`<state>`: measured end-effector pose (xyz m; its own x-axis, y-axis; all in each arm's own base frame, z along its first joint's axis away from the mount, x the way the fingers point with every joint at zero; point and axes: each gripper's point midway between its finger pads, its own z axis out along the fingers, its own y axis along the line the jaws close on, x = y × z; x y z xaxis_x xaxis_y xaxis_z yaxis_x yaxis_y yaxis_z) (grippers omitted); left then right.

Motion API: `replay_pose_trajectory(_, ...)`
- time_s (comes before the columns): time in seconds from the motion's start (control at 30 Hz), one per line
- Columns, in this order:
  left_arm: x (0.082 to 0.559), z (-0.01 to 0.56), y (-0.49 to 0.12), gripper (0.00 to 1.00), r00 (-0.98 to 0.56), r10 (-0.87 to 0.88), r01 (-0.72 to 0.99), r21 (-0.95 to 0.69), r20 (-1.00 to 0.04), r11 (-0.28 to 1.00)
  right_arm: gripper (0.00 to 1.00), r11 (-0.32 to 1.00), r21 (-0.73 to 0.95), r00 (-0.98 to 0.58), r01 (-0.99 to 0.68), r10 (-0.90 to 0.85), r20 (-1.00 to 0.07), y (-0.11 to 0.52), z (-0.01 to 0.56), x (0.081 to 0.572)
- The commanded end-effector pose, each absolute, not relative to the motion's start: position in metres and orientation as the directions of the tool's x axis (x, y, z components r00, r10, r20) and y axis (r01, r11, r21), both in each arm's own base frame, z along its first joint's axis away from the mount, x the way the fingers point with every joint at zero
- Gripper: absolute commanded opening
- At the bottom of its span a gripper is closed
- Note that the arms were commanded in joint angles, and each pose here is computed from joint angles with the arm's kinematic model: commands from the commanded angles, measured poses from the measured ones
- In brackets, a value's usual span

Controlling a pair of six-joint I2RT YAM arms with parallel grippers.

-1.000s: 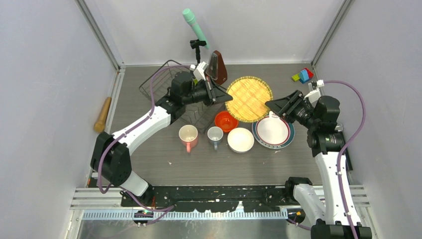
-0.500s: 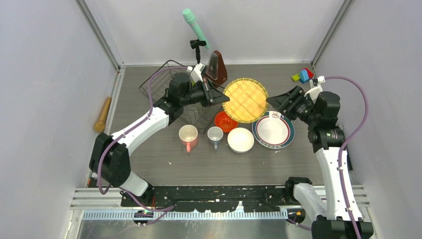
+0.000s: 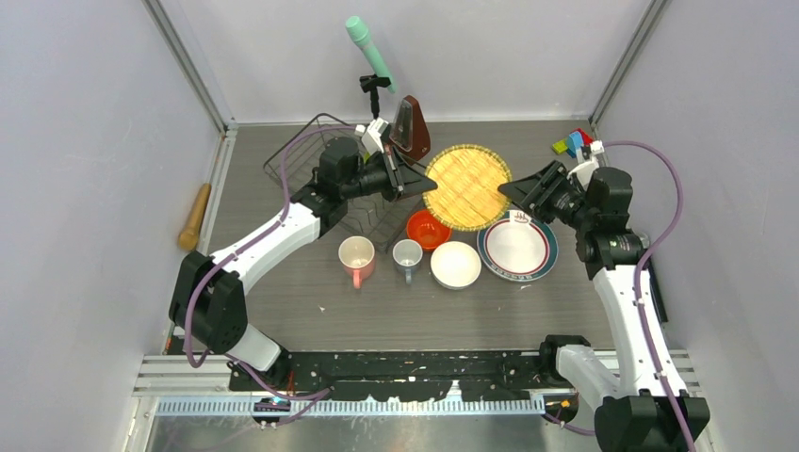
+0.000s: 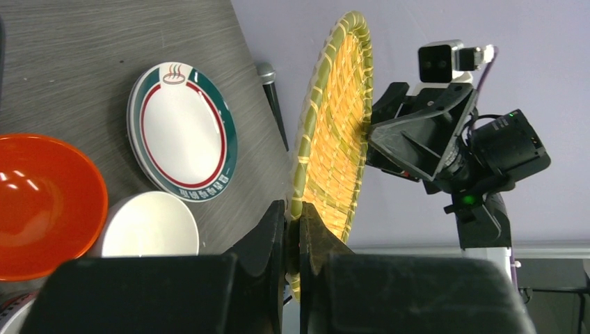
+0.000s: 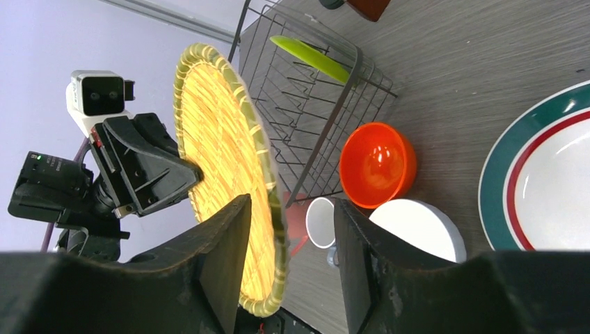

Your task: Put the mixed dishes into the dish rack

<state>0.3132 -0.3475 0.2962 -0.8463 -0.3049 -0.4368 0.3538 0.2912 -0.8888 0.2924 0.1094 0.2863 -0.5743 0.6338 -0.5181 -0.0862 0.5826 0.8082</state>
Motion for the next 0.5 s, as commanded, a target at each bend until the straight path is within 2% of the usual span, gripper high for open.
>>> replay_pose_trajectory(0.0, 0.304, 0.339, -0.347, 0.00, -0.811, -0.322, 0.451, -0.873, -0.488, 0.187, 0.47, 0.563, 0.815, -0.566, -0.140, 0.630, -0.533, 0.118, 0.298, 0.299)
replay_pose_trajectory(0.1, 0.304, 0.338, -0.348, 0.00, -0.813, -0.318, 0.451, -0.873, -0.488, 0.187, 0.31, 0.565, 0.812, -0.556, -0.144, 0.633, -0.539, 0.118, 0.300, 0.300)
replay_pose_trajectory(0.2, 0.305, 0.334, -0.348, 0.00, -0.817, -0.315, 0.443, -0.875, -0.484, 0.194, 0.04, 0.572, 0.806, -0.542, -0.150, 0.635, -0.551, 0.116, 0.305, 0.299)
replay_pose_trajectory(0.23, 0.306, 0.332, -0.347, 0.06, -0.818, -0.316, 0.434, -0.877, -0.480, 0.207, 0.02, 0.576, 0.802, -0.532, -0.156, 0.635, -0.560, 0.116, 0.308, 0.299)
replay_pose_trajectory(0.27, 0.308, 0.328, -0.344, 0.18, -0.818, -0.317, 0.425, -0.876, -0.480, 0.230, 0.01, 0.590, 0.793, -0.523, -0.155, 0.632, -0.572, 0.113, 0.309, 0.299)
replay_pose_trajectory(0.3, 0.310, 0.324, -0.340, 0.38, -0.814, -0.317, 0.416, -0.870, -0.486, 0.264, 0.01, 0.600, 0.783, -0.507, -0.165, 0.629, -0.589, 0.112, 0.315, 0.298)
replay_pose_trajectory(0.33, 0.312, 0.318, -0.334, 0.48, -0.800, -0.312, 0.422, -0.851, -0.512, 0.312, 0.00, 0.628, 0.762, -0.490, -0.159, 0.620, -0.613, 0.107, 0.315, 0.299)
replay_pose_trajectory(0.43, 0.318, 0.302, -0.307, 0.71, -0.763, -0.304, 0.402, -0.787, -0.570, 0.467, 0.00, 0.722, 0.672, -0.418, -0.168, 0.565, -0.711, 0.094, 0.333, 0.301)
replay_pose_trajectory(0.47, 0.319, 0.297, -0.296, 0.78, -0.750, -0.303, 0.392, -0.764, -0.588, 0.513, 0.00, 0.756, 0.645, -0.422, -0.109, 0.552, -0.719, 0.087, 0.325, 0.303)
